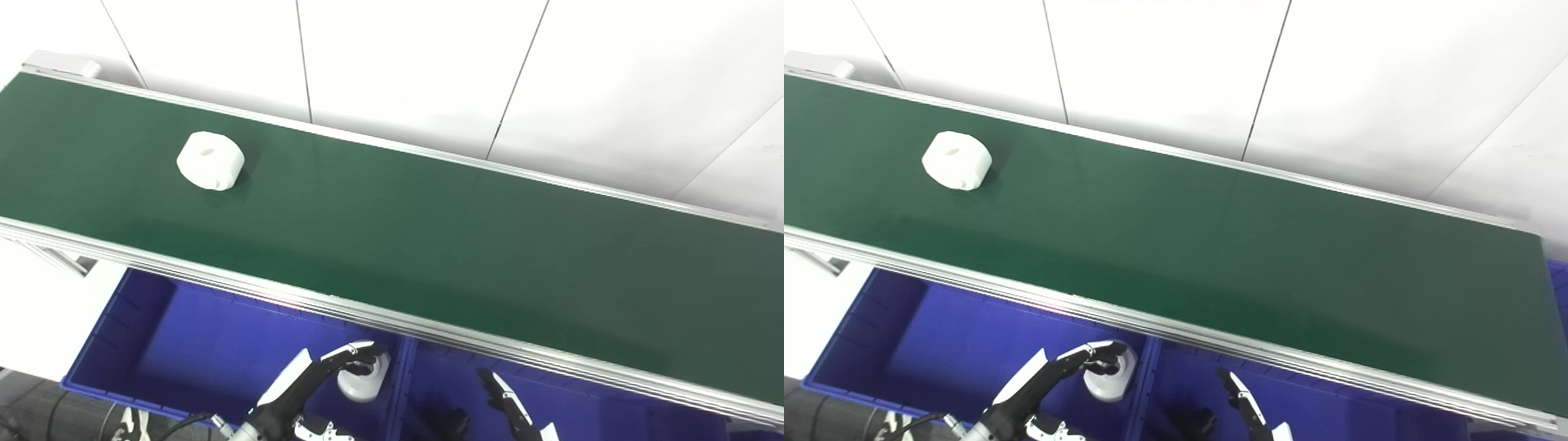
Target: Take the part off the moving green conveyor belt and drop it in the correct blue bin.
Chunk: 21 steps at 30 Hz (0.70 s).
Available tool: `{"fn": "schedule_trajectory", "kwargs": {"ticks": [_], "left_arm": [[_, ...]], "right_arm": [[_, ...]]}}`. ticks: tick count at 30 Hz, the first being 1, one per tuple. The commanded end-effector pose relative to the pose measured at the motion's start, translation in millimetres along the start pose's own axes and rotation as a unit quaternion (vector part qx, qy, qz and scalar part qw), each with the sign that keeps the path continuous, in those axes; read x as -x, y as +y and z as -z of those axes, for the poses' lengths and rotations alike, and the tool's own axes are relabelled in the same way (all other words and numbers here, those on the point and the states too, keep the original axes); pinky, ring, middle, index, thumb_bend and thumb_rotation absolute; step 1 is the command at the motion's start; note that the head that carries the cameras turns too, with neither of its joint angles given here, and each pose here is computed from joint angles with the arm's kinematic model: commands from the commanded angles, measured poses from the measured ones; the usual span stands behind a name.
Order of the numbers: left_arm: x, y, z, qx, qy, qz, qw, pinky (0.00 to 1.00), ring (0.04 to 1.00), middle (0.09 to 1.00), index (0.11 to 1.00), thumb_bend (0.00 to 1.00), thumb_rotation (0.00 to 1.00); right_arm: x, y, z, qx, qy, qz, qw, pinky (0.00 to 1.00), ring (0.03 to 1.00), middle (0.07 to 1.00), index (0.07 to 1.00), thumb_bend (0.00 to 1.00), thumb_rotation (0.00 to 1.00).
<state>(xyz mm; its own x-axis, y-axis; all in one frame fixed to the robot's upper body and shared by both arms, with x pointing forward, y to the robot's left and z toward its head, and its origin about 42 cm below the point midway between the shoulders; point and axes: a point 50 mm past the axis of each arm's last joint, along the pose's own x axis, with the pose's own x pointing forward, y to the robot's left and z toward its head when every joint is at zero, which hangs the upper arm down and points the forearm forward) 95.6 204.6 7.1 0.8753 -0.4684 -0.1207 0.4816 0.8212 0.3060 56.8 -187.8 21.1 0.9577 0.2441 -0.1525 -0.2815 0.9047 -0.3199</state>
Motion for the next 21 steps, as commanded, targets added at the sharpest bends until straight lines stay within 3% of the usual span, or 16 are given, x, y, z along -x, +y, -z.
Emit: {"fn": "schedule_trajectory", "kwargs": {"ticks": [1,15,21], "left_arm": [[-0.2,6.5,-4.3,-0.002,-0.023,-0.009,1.000,0.72,0.804,0.849,0.825,0.85,0.38],[-0.9,9.0,-6.0,0.007,-0.026,-0.018,0.999,0.70,0.789,0.833,0.810,0.86,0.39],[-4.0,23.7,-30.6,0.074,-0.055,-0.046,0.995,0.65,0.752,0.809,0.794,0.87,0.36]], "right_arm": [[0.6,0.1,-5.7,-0.003,-0.032,0.007,0.999,0.83,0.881,0.892,0.876,0.61,0.38],[-4.4,2.4,-2.5,-0.007,-0.030,0.004,1.000,0.77,0.858,0.877,0.868,0.63,0.40],[-7.1,3.6,-2.4,-0.006,-0.032,0.003,0.999,0.80,0.866,0.879,0.868,0.63,0.40]]}}
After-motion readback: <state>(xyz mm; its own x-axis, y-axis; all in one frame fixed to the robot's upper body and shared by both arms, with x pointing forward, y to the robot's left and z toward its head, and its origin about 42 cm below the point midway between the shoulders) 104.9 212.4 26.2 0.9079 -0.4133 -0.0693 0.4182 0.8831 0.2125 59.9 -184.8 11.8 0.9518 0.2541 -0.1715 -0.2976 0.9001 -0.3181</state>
